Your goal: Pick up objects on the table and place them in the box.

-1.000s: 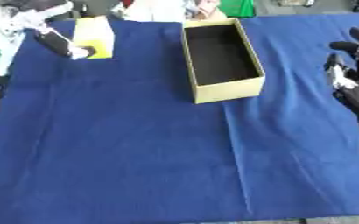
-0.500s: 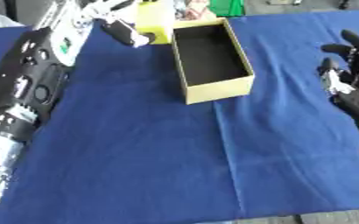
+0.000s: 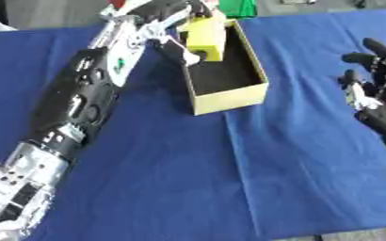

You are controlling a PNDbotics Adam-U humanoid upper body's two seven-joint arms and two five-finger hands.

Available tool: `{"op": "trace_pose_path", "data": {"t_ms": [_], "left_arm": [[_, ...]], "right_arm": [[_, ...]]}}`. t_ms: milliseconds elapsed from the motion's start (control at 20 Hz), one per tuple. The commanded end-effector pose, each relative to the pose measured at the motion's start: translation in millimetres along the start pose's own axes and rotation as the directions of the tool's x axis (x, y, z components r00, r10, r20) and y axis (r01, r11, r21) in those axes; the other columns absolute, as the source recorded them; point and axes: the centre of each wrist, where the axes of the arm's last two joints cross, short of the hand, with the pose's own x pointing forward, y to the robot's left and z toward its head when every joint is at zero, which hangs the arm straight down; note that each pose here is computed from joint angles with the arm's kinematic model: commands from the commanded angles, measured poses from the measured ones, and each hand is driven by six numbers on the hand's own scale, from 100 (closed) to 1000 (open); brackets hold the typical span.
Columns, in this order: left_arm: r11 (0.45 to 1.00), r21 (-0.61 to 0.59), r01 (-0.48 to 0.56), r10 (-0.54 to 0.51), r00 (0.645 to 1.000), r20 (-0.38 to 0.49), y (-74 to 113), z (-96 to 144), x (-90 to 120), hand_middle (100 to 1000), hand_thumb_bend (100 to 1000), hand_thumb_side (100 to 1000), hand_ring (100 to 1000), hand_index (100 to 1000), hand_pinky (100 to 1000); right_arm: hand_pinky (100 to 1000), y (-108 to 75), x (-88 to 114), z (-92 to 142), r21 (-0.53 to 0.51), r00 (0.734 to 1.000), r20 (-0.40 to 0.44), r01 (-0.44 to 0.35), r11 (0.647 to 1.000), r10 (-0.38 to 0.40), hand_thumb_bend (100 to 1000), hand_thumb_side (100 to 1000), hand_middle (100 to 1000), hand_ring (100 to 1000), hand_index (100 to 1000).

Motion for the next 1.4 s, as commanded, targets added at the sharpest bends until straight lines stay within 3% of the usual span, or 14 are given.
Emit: {"op": "trace_pose_path", "data": {"t_ms": [50,400,800,1100,1350,1400], "left_arm": [[1.000,0.005,0.025,-0.025,0.999,0.026,2.0,-4.6,6.4,694,227,226,983,852,817],[0.986,-0.159,0.046,-0.032,0.996,0.086,-13.7,-7.4,14.0,844,244,248,1000,935,873],[0.988,-0.152,0.035,-0.018,0.993,0.113,8.4,-4.8,16.1,954,276,313,1000,978,929],[0.991,-0.128,0.042,-0.026,0.992,0.126,18.9,-1.4,16.9,959,295,301,1000,980,931],[1.000,-0.028,-0.008,0.012,0.989,0.145,41.1,14.3,9.3,915,231,246,1000,958,912],[1.000,-0.005,-0.030,0.031,0.988,0.149,45.5,19.5,7.6,898,184,247,1000,954,903]], "right_arm": [[775,-1.3,7.6,-4.8,0.007,0.999,0.032,-0.004,1.000,0.004,100,257,764,1000,972],[775,-1.1,6.8,-4.4,0.005,1.000,0.028,-0.005,1.000,0.005,100,256,764,1000,972],[775,-2.0,6.0,-3.9,0.000,1.000,0.024,-0.007,1.000,0.007,100,258,764,1000,972],[775,-2.5,5.4,-3.5,-0.003,1.000,0.023,-0.009,1.000,0.009,100,260,764,1000,972],[775,-6.4,4.1,-1.7,-0.020,1.000,0.016,-0.018,1.000,0.018,100,262,764,1000,972],[775,-7.3,4.3,-1.6,-0.023,1.000,0.017,-0.021,1.000,0.021,100,268,764,1000,971]]}}
